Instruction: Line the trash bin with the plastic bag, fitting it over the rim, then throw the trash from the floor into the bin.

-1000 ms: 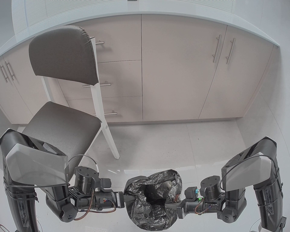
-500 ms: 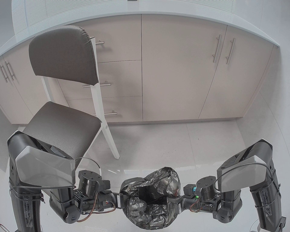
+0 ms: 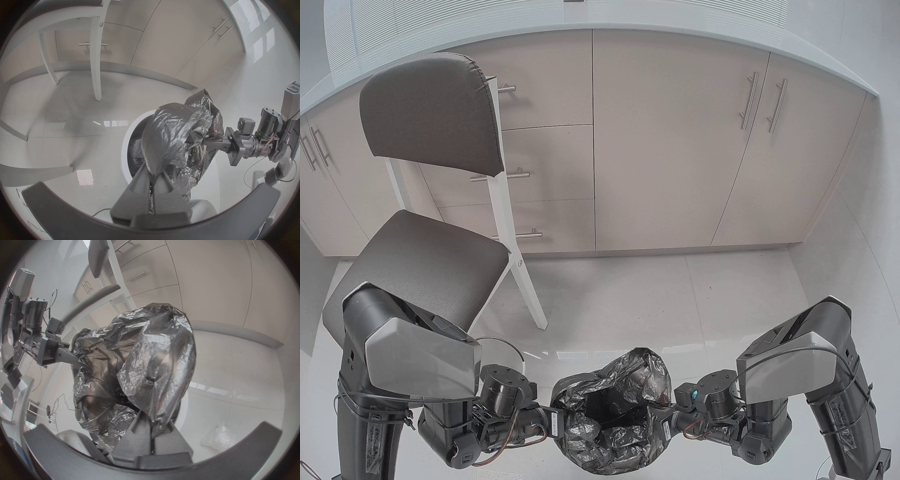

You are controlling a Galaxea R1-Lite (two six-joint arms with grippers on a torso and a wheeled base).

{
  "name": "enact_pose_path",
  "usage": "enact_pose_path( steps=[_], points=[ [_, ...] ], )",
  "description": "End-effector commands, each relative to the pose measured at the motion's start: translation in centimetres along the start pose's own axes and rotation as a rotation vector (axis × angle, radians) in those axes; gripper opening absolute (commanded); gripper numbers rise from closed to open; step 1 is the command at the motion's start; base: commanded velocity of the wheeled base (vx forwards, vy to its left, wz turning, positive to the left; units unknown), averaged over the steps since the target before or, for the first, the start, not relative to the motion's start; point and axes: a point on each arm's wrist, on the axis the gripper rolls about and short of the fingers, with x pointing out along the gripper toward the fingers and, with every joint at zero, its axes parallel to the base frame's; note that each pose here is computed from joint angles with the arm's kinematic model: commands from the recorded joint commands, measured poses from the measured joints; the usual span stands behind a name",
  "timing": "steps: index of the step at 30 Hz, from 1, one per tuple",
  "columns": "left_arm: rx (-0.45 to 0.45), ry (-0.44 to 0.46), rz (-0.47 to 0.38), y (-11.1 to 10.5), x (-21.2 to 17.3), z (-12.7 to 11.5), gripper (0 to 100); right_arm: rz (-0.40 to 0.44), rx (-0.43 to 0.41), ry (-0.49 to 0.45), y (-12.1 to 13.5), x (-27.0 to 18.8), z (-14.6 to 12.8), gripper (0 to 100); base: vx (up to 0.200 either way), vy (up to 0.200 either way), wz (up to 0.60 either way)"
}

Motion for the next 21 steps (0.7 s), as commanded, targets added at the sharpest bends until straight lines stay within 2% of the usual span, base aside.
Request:
enact_pose_path(
  steps=[1,4,10,12,17,21],
  points=[
    [-0.007,-0.002,0.01,0.2,0.3,0.0,0,-0.028,-0.011,-0.022,0.0,0.7,-0.1,0,0.0,0.0,0.0],
    [-0.014,-0.026,0.045,0.4,0.3,0.3,0,-0.085,-0.027,-0.037,-0.1,1.0,0.2,0,0.0,0.0,0.0],
    [-0.013,-0.044,0.067,0.3,0.2,0.4,0,-0.105,-0.025,-0.04,-0.2,1.2,0.4,0,0.0,0.0,0.0],
    [-0.015,-0.049,0.084,0.4,0.2,0.4,0,-0.14,-0.022,-0.054,-0.4,1.4,0.6,0,0.0,0.0,0.0],
    [-0.013,-0.04,0.088,0.5,0.5,0.2,0,-0.171,-0.019,-0.051,-0.5,1.6,0.8,0,0.0,0.0,0.0],
    [-0.016,-0.038,0.091,0.6,0.7,0.1,0,-0.233,-0.008,-0.035,-0.8,2.0,1.1,0,0.0,0.0,0.0]
  ],
)
